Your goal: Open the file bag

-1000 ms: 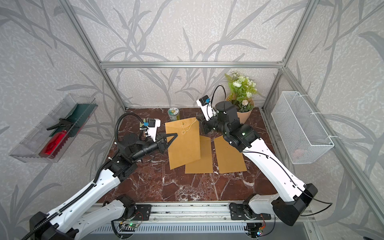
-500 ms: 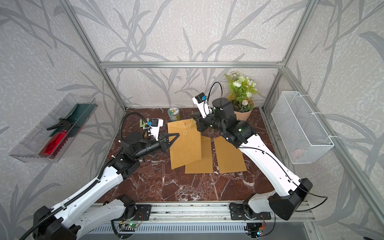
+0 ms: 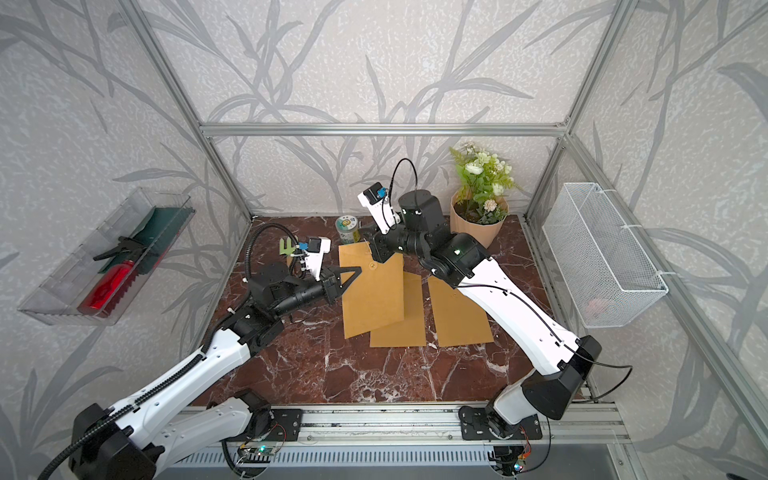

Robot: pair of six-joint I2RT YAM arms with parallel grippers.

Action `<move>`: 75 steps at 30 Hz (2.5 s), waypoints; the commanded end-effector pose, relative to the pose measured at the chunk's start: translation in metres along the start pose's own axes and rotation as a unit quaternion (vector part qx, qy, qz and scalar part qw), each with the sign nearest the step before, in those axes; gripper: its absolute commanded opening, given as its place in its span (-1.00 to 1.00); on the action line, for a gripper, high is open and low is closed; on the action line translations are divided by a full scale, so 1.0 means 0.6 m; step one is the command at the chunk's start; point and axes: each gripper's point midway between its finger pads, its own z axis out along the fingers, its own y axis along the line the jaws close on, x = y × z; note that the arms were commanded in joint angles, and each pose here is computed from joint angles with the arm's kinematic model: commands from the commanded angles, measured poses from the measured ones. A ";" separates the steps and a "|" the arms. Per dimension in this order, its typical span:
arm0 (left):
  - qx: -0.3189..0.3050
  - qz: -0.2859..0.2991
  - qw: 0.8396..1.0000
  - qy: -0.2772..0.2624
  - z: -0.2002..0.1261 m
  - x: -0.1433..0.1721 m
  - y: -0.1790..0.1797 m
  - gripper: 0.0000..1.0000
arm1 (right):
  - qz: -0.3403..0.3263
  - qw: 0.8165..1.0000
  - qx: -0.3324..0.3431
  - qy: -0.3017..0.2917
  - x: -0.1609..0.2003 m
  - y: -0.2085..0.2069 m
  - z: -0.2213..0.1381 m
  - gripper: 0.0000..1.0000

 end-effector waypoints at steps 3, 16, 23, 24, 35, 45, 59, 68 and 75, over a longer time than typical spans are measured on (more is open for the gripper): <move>0.019 0.016 0.999 -0.026 0.000 -0.032 -0.023 -1.00 | -0.007 1.000 -0.025 -0.011 -0.023 0.030 0.009 -1.00; 0.005 0.016 0.999 -0.045 -0.001 -0.047 -0.016 -1.00 | -0.011 0.998 -0.064 -0.014 -0.036 0.080 0.032 -1.00; -0.011 0.016 0.998 -0.062 -0.006 -0.057 -0.009 -1.00 | -0.013 0.997 -0.072 -0.015 -0.034 0.094 0.029 -1.00; -0.014 0.016 0.998 -0.065 -0.007 -0.060 -0.008 -1.00 | -0.014 0.997 -0.071 -0.016 -0.034 0.094 0.027 -1.00; -0.034 0.026 0.994 -0.099 -0.018 -0.090 -0.007 -1.00 | -0.005 0.999 -0.052 -0.011 0.002 0.084 0.007 -1.00; -0.036 0.033 0.992 -0.115 -0.023 -0.108 -0.011 -1.00 | 0.003 0.999 -0.031 -0.004 0.035 0.072 -0.005 -1.00; -0.039 0.034 0.991 -0.122 -0.026 -0.115 -0.011 -1.00 | 0.011 1.000 -0.003 0.010 0.071 0.053 -0.016 -1.00; -0.043 0.039 0.990 -0.125 -0.030 -0.121 -0.012 -1.00 | 0.021 0.999 0.005 0.027 0.099 0.045 -0.012 -1.00; -0.043 0.044 0.990 -0.129 -0.031 -0.128 -0.015 -1.00 | 0.027 0.999 0.012 0.036 0.116 0.037 -0.014 -1.00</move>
